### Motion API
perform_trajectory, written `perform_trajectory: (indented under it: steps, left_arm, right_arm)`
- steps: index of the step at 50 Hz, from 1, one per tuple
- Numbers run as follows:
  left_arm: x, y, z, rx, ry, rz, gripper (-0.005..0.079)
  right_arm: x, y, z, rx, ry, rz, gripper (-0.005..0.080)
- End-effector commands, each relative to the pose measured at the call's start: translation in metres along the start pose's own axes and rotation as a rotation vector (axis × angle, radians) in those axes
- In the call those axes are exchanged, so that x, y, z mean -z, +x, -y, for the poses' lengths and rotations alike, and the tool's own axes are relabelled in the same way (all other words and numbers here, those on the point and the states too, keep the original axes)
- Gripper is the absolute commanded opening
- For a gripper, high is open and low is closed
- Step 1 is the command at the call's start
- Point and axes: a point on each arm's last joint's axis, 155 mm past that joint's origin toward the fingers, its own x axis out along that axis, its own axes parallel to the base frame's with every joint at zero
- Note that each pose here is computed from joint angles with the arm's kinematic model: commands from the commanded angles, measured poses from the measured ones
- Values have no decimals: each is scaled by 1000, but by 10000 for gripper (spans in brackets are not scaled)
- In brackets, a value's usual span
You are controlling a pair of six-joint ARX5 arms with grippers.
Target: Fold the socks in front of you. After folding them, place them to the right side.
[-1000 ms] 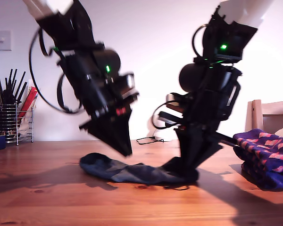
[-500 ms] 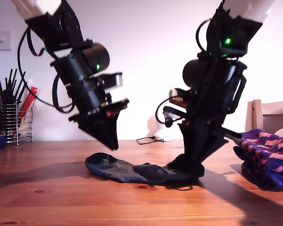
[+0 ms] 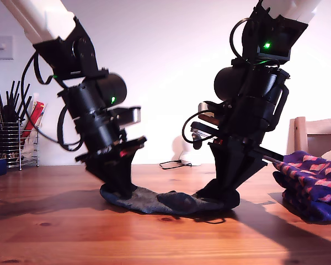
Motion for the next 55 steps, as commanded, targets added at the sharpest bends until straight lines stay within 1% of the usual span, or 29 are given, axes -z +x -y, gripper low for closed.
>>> perform_trajectory:
  steps: [1,8,13,19,27,35,50,53,55]
  left_arm:
    - [29,25,-3,22,-23,-91,52]
    - [29,25,-2,34,-28,-90,16]
    - [35,25,-4,36,-39,-111,-22]
    - [45,28,-8,38,-62,-143,-22]
    - [58,30,-15,38,-127,-188,-22]
    - [63,29,-21,32,-177,-202,-22]
    - [74,26,-34,-48,-267,-244,-23]
    - [81,24,-39,-84,-285,-268,-22]
    - [85,23,-43,-118,-323,-281,-22]
  right_arm:
    - [-7,-9,-2,2,-20,32,-13]
    - [-7,-9,-2,2,-33,32,-13]
    - [-8,-9,-2,2,-34,36,-13]
    - [-9,-9,-2,2,-36,41,-13]
    - [-11,-10,-2,2,-37,47,-13]
    - [-11,-10,-1,2,-36,47,-13]
    - [-17,-10,-1,3,3,73,-13]
    - [-18,-11,1,7,36,74,-13]
    - [-18,-11,4,22,66,76,-13]
